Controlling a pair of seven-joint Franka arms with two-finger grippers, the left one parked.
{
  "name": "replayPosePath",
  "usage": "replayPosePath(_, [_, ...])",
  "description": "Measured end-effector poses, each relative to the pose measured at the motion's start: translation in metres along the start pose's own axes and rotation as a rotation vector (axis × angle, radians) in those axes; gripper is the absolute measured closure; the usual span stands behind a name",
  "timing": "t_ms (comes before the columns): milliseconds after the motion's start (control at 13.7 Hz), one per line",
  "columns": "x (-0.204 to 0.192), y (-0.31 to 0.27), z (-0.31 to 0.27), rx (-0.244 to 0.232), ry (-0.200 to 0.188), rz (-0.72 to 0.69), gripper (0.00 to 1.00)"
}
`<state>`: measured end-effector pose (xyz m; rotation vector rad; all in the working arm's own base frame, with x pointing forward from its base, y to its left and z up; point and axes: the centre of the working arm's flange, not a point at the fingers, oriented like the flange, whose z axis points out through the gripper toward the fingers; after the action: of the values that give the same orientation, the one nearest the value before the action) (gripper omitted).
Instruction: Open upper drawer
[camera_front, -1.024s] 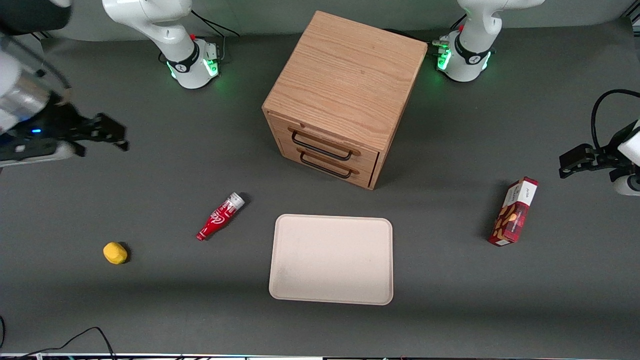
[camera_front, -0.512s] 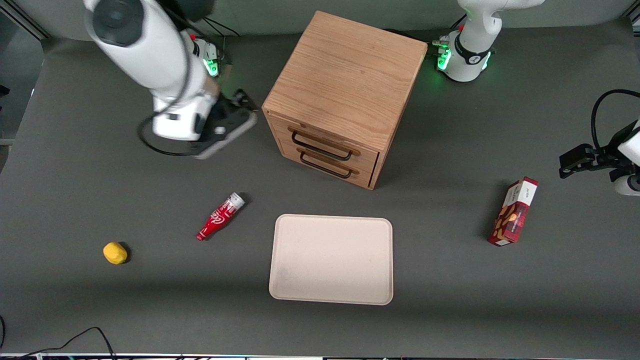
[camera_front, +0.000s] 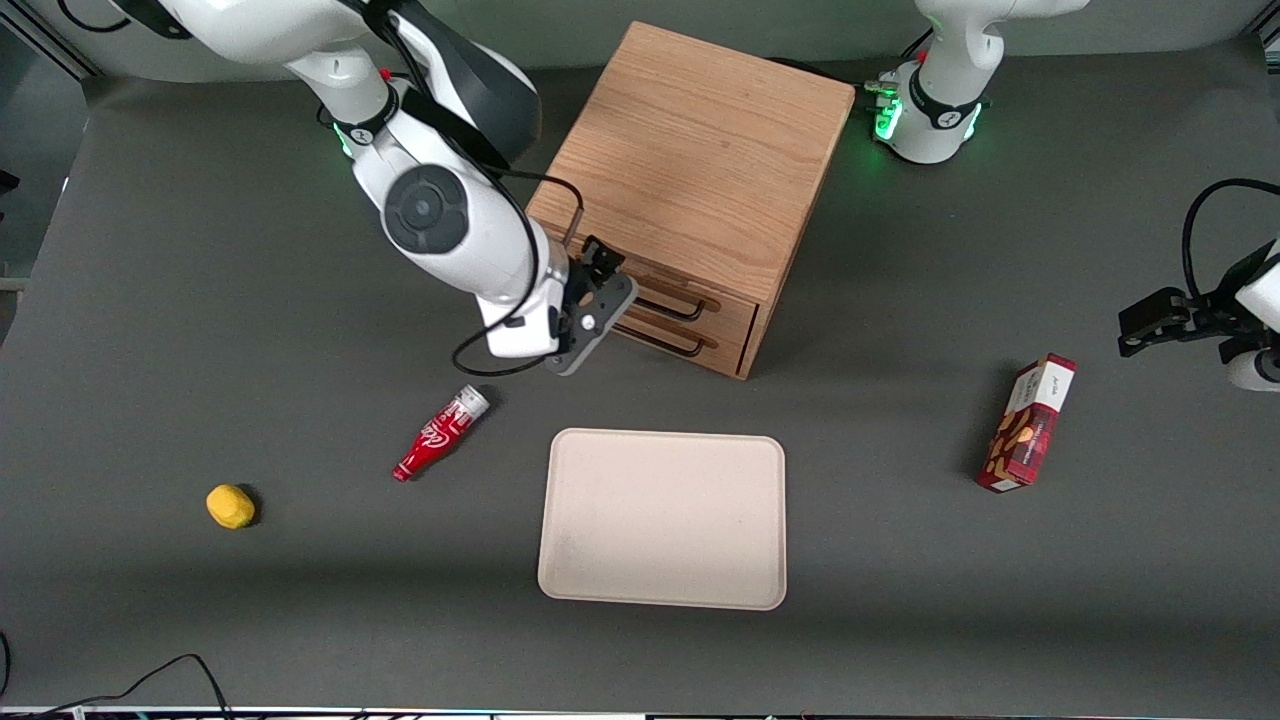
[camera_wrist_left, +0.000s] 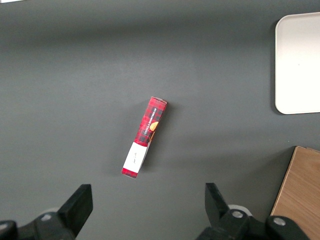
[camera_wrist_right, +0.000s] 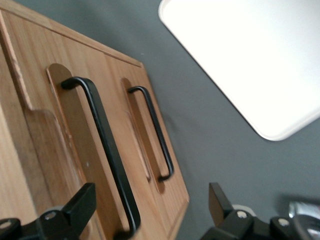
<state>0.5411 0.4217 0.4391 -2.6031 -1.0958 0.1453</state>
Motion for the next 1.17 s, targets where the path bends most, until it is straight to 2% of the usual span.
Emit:
replayPosePath(146, [0.006,-0.006,0.017,0.034,-0.007,-0.04,0.0])
replayPosePath(439, [0.009,-0.009,0.022,0.046,0.005,-0.119,0.0])
replayPosePath(732, [0.013,0.002,0.032,0.009,0.011,-0.173,0.0])
replayPosePath(878, [0.016,0.008,0.044,0.011,0.012,-0.178,0.0])
replayPosePath(1171, [0.018,0.029,0.057,-0.014,0.003,-0.203,0.0])
